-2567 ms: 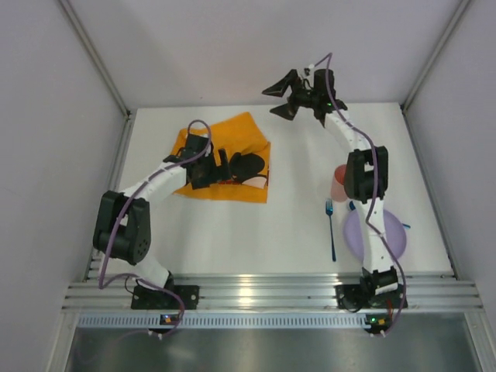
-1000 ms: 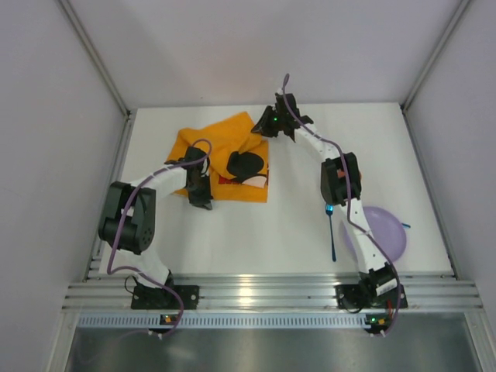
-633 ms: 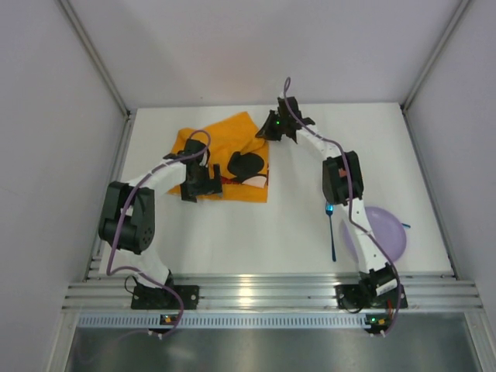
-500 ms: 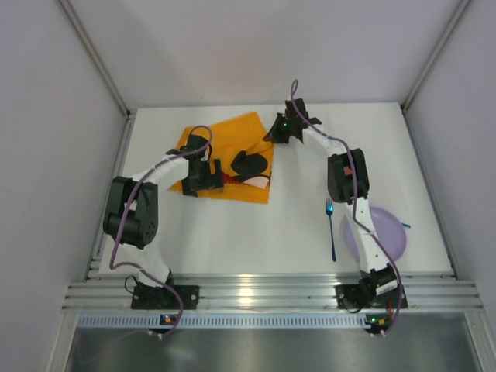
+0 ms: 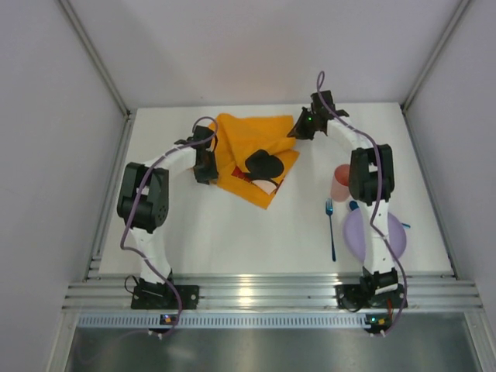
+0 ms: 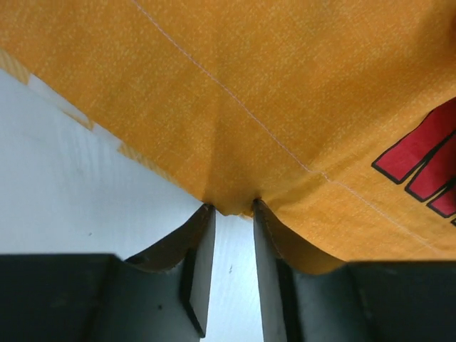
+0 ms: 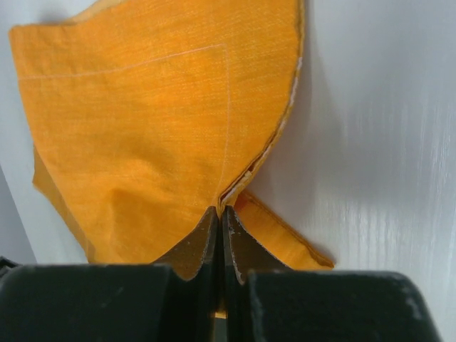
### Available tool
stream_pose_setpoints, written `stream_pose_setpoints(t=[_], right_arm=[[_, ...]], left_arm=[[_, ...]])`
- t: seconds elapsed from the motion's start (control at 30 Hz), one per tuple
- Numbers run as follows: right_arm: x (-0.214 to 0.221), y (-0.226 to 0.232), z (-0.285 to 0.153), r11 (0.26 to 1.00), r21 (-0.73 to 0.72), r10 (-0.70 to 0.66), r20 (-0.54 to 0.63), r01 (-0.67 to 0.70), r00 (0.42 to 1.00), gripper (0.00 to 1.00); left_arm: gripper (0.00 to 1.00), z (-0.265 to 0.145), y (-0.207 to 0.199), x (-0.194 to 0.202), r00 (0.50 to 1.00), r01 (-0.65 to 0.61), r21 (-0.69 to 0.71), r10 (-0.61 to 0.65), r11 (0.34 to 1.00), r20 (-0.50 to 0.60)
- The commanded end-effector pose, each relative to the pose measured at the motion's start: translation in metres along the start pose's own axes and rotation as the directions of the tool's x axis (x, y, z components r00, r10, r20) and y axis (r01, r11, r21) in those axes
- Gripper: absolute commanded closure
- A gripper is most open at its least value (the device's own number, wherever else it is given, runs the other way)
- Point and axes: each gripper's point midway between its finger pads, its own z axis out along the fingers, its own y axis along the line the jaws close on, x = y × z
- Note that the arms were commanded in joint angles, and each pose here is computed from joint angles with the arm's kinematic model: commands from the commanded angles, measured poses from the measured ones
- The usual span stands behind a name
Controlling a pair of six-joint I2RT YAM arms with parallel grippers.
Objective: Set the dinner table for one person
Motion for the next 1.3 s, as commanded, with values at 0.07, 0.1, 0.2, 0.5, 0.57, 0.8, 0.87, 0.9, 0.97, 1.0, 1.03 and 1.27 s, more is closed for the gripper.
stream_pose_setpoints(t=[0.07,0.1,0.2,0.5,0.57,0.8,0.87,0.9,0.97,1.0,1.03,1.27], right_arm=[[0.005,0.018,-0.035,0.998,-0.033,-0.052,-0.006,0.051,0.999,1.0],[0.007,0.019,-0.04,0.998,-0.031,-0.055,-0.01,0.054,0.998,1.0],[0.013,0.014,-0.048,0.997,-0.012,-0.072,-0.017,0.072,0.997,1.0],[0.001,-0.036,-0.091,0.994,0.108,0.017,0.017,-0.019,1.0,1.0],[-0.005,-0.055,-0.104,0.988,0.145,0.041,0.033,-0.046,0.999,1.0],[0.001,-0.102,-0.111,0.96,0.271,0.08,-0.024,-0.07,0.997,1.0],[0.011,-0.117,-0.108,0.944,0.322,0.105,-0.072,-0.076,0.992,1.0],[0.007,-0.118,-0.108,0.942,0.33,0.088,-0.075,-0.059,0.993,1.0],[0.019,-0.131,-0.108,0.924,0.378,0.11,-0.13,-0.054,0.985,1.0],[0.016,-0.135,-0.11,0.915,0.402,0.098,-0.129,-0.038,0.987,1.0],[0.019,-0.139,-0.11,0.911,0.41,0.104,-0.141,-0.038,0.984,1.0],[0.045,-0.129,-0.094,0.957,0.29,0.107,-0.268,-0.026,0.958,0.41]], left_arm=[[0.83,0.038,-0.022,0.013,0.996,-0.022,0.099,0.03,0.995,-0.08],[0.94,0.037,-0.027,0.007,0.997,-0.028,0.113,0.036,0.993,-0.071],[1.0,0.036,-0.029,0.004,0.997,-0.04,0.124,0.049,0.991,-0.067],[1.0,0.019,0.069,0.018,0.992,0.05,-0.008,-0.05,0.999,-0.116],[1.0,0.012,0.086,0.018,0.991,0.063,-0.033,-0.066,0.997,-0.115],[1.0,-0.003,0.122,-0.007,0.995,0.043,-0.167,-0.057,0.985,-0.077],[1.0,-0.005,0.124,-0.019,0.996,0.047,-0.187,-0.06,0.981,-0.062],[0.96,-0.005,0.124,-0.023,0.996,0.05,-0.193,-0.062,0.98,-0.056],[0.89,-0.007,0.119,-0.034,0.997,0.052,-0.176,-0.06,0.983,-0.044],[0.9,-0.007,0.117,-0.037,0.997,0.053,-0.169,-0.06,0.984,-0.041],[0.88,-0.007,0.117,-0.039,0.997,0.054,-0.167,-0.062,0.984,-0.039],[0.48,-0.013,0.123,-0.051,0.995,0.094,-0.216,-0.095,0.972,0.008]])
